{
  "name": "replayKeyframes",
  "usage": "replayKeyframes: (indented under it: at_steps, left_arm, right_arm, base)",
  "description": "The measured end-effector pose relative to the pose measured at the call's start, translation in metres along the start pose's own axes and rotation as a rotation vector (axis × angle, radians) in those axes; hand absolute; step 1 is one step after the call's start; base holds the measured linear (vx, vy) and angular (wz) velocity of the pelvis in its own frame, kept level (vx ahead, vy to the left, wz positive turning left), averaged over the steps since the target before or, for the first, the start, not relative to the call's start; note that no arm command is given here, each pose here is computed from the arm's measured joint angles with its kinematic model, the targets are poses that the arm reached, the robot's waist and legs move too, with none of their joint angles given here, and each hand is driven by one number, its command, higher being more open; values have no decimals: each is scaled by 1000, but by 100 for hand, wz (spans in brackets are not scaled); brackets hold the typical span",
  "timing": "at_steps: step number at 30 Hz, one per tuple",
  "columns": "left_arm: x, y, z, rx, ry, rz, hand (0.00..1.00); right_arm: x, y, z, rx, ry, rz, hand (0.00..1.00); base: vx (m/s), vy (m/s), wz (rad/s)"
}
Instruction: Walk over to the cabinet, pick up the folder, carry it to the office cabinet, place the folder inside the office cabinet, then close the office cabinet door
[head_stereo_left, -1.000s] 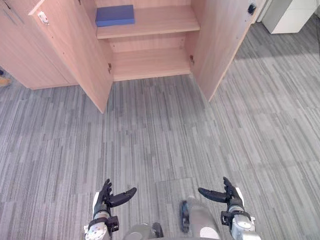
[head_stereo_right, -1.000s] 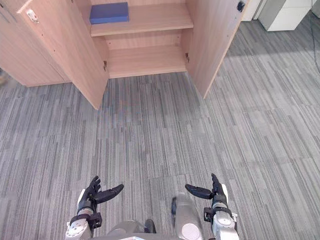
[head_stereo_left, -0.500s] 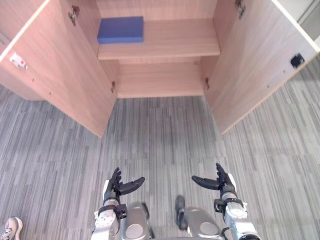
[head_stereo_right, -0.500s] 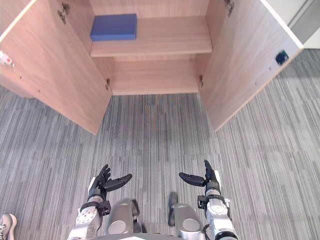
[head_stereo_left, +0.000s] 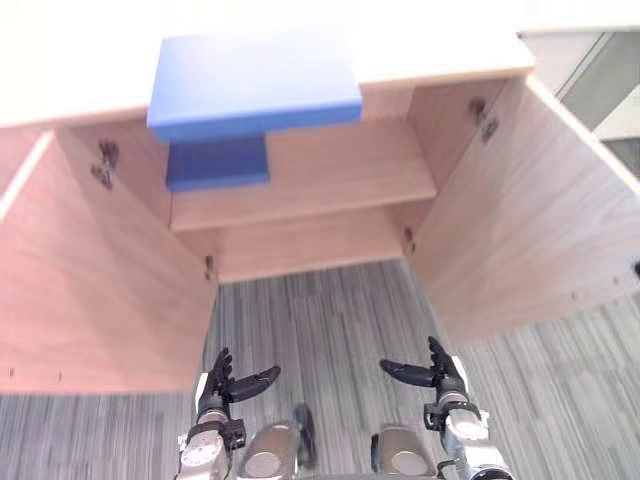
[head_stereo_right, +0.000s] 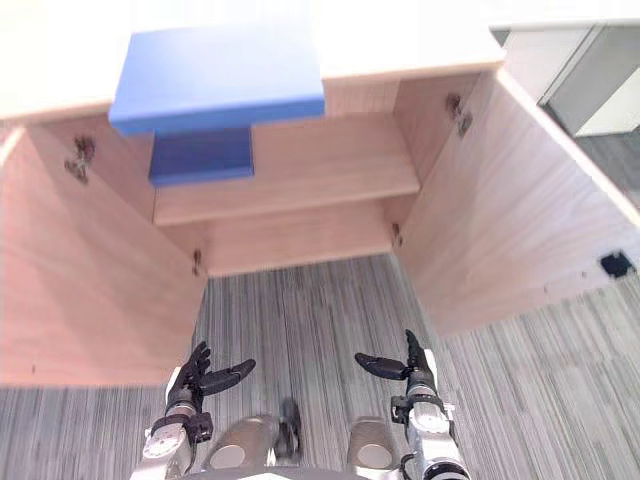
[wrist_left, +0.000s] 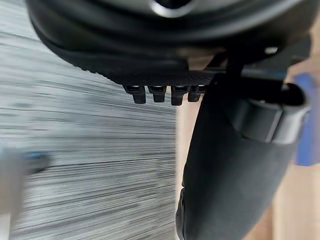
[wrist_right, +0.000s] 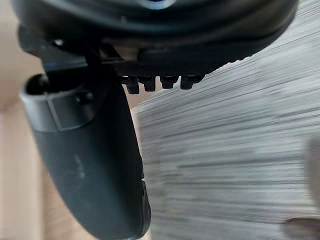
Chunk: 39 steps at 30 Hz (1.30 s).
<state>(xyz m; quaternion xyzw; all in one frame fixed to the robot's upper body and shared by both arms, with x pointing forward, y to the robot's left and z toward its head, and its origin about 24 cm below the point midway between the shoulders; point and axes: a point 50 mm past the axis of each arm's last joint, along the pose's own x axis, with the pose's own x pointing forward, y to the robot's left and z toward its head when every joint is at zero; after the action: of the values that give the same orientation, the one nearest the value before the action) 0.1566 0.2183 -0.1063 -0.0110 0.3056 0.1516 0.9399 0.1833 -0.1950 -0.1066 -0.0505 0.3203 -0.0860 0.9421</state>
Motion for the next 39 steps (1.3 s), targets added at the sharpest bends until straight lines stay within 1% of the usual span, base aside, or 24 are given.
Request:
replayKeyframes:
  at_steps: [2, 3, 6, 8, 10, 15, 18, 23, 25, 26, 27, 30, 32, 34, 37, 39]
  left_arm:
    - [1, 1, 0, 3, 1, 2, 100]
    - [-1, 4, -2, 11, 7, 9, 100]
    - [-3, -11, -13, -33, 57, -8, 100]
    - [-4, -17, -13, -47, 58, -19, 100]
    - [-6, -24, -12, -69, 45, -38, 100]
    - [-7, -30, 4, -88, -34, -66, 100]
    - [-6, -25, 13, -75, -71, -67, 100]
    - [-19, -13, 45, -8, -245, -43, 100]
    - [-30, -5, 65, 51, -353, -23, 100]
    - [-33, -4, 69, 54, -377, -22, 100]
    - [-41, -2, 80, 92, -450, -14, 100]
    - [-57, -1, 98, 135, -559, 6, 100]
    - [-73, 1, 115, 180, -685, 34, 100]
    - [-82, 1, 128, 220, -770, 45, 100]
    - [-90, -1, 139, 277, -843, 58, 100]
    - [-96, -5, 147, 359, -909, 85, 100]
  right_arm:
    - [0, -3, -2, 0, 6, -9, 100]
    - [-5, -7, -11, 3, 31, -28, 100]
    - [-9, -26, -27, -27, 98, -73, 100]
    - [-10, -28, -28, -6, 98, -89, 100]
    - [-17, -28, -39, 14, 127, -100, 100]
    - [-18, -35, -35, 44, 102, -133, 100]
    - [-21, -36, -42, 58, 128, -144, 100]
    - [-26, -35, -51, 60, 162, -144, 100]
    - [-27, -35, -53, 61, 167, -144, 100]
    - [-27, -35, -54, 61, 167, -144, 100]
    - [-27, -35, -53, 59, 162, -143, 100]
    - [-29, -36, -55, 56, 163, -144, 100]
    - [-29, -36, -55, 44, 157, -142, 100]
    - [-29, -37, -54, 25, 154, -138, 100]
    - [-33, -40, -60, -15, 167, -129, 100]
    - [-37, -41, -65, -29, 183, -126, 100]
  base:
    - [460, -123, 55]
    - [391, -112, 71]
    - [466, -139, 42]
    - [403, -159, 24]
    - [374, -117, 21]
    - [189, 37, -13]
    - [124, 158, 5]
    - [39, 78, 8]
    - [1, 25, 9]
    - [-12, -4, 13]
    - [-10, -6, 12]
    - [-42, -12, 12]
    - [-68, -11, 4]
    - [-94, -6, 2]
    - [-73, -19, 4]
    - [-57, -7, 3]
